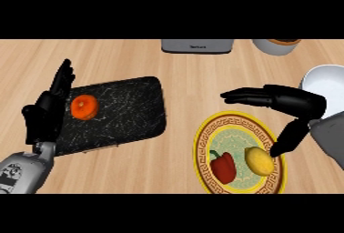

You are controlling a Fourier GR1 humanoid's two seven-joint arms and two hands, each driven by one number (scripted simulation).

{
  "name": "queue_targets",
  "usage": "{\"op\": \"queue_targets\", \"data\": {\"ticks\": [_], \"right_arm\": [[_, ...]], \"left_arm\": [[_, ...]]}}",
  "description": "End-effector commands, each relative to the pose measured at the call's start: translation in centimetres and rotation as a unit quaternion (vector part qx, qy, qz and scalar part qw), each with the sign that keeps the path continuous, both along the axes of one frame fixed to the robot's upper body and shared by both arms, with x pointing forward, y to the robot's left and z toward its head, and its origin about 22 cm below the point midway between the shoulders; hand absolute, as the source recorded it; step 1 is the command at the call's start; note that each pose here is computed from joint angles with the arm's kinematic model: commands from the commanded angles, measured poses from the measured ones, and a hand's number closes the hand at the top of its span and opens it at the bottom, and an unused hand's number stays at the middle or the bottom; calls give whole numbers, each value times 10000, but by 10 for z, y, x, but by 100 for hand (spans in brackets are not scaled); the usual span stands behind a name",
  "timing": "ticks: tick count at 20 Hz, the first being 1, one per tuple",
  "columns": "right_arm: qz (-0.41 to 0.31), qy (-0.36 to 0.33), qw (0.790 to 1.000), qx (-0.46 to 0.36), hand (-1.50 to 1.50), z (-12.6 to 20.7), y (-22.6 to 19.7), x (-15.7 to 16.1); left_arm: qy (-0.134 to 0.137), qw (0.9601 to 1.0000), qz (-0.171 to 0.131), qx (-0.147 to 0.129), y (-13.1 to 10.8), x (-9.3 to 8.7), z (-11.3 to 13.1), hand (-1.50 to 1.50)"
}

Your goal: Pick the bell pepper from the plate and place it in the bowl

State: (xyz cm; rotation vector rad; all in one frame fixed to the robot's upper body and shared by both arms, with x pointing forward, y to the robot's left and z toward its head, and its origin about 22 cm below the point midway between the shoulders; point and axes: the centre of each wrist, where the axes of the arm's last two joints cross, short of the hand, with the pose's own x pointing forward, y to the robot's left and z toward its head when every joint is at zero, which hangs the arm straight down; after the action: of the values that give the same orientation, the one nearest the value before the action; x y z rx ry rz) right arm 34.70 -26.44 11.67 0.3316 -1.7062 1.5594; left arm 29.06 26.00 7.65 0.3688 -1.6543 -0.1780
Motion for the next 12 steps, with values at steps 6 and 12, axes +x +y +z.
{"op": "queue_targets", "data": {"ticks": [6, 12], "right_arm": [[1152, 124, 9888, -941, -150, -3, 52, -18], [1208, -60, 9772, -1745, -150, -36, 78, -28]], "left_arm": [[-5, 9999, 151, 19, -2, -2, -6, 0], [21, 9999, 150, 10, 19, 20, 4, 0]]}}
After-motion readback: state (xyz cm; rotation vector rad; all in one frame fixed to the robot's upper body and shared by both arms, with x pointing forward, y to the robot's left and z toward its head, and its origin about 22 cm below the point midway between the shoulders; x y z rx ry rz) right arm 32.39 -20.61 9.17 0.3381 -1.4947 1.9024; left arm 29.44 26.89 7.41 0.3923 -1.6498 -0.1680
